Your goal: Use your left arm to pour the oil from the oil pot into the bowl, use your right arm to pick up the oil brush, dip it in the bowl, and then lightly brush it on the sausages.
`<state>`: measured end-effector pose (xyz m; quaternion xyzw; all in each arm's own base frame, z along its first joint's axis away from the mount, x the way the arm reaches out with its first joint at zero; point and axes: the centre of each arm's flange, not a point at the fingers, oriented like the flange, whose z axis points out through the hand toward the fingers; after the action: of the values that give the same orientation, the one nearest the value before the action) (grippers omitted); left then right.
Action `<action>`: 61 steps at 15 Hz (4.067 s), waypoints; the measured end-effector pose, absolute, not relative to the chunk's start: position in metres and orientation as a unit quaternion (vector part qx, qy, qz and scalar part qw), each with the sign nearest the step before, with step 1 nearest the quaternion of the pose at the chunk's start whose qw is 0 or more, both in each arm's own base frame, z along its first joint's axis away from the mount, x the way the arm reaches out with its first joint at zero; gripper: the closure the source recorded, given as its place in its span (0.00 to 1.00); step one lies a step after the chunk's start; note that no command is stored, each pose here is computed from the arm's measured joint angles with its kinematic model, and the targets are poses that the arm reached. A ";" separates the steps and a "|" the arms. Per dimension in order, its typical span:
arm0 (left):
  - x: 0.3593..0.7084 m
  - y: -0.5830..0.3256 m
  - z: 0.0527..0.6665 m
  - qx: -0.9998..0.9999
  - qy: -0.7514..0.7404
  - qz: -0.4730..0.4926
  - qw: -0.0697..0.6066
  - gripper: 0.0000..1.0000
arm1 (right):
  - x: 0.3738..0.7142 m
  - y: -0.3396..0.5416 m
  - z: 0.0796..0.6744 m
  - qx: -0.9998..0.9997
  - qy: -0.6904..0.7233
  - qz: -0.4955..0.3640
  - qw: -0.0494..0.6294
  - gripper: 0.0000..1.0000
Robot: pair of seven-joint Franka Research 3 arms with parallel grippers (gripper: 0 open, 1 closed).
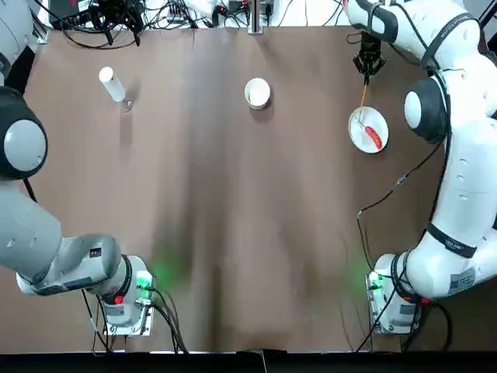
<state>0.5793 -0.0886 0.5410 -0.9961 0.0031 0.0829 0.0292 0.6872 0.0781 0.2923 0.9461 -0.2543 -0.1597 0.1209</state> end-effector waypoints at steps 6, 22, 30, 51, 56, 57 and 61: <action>0.579 -0.089 0.541 -0.996 0.003 0.083 0.029 0.00 | 0.692 0.133 0.341 0.952 -0.261 -0.162 -0.008 0.96; 0.580 -0.086 0.541 -0.996 0.001 0.083 0.029 0.00 | 0.692 0.303 0.300 0.911 -0.320 -0.053 -0.257 0.96; 0.582 -0.068 0.542 -0.996 0.008 0.083 0.026 0.00 | 0.682 0.329 0.275 0.909 -0.323 -0.040 -0.260 0.96; 0.567 -0.083 0.556 -0.994 0.021 0.097 0.033 0.00 | 0.684 0.261 0.320 0.922 -0.297 -0.132 -0.210 0.00; 0.560 -0.080 0.571 -0.995 0.013 0.091 0.036 0.00 | 0.685 0.189 0.389 0.949 -0.221 -0.124 -0.190 0.00; 0.558 -0.078 0.576 -0.995 0.009 0.088 0.037 0.00 | 0.683 0.175 0.397 0.953 -0.207 -0.125 -0.185 0.00; 0.550 -0.073 0.594 -0.997 -0.001 0.078 0.018 0.00 | 0.674 0.120 0.431 0.973 -0.126 -0.119 -0.152 0.00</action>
<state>0.5495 -0.0730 0.5938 -0.9968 -0.0009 0.0779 0.0184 0.6744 0.1196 0.4313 0.9730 -0.1265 -0.1192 -0.1518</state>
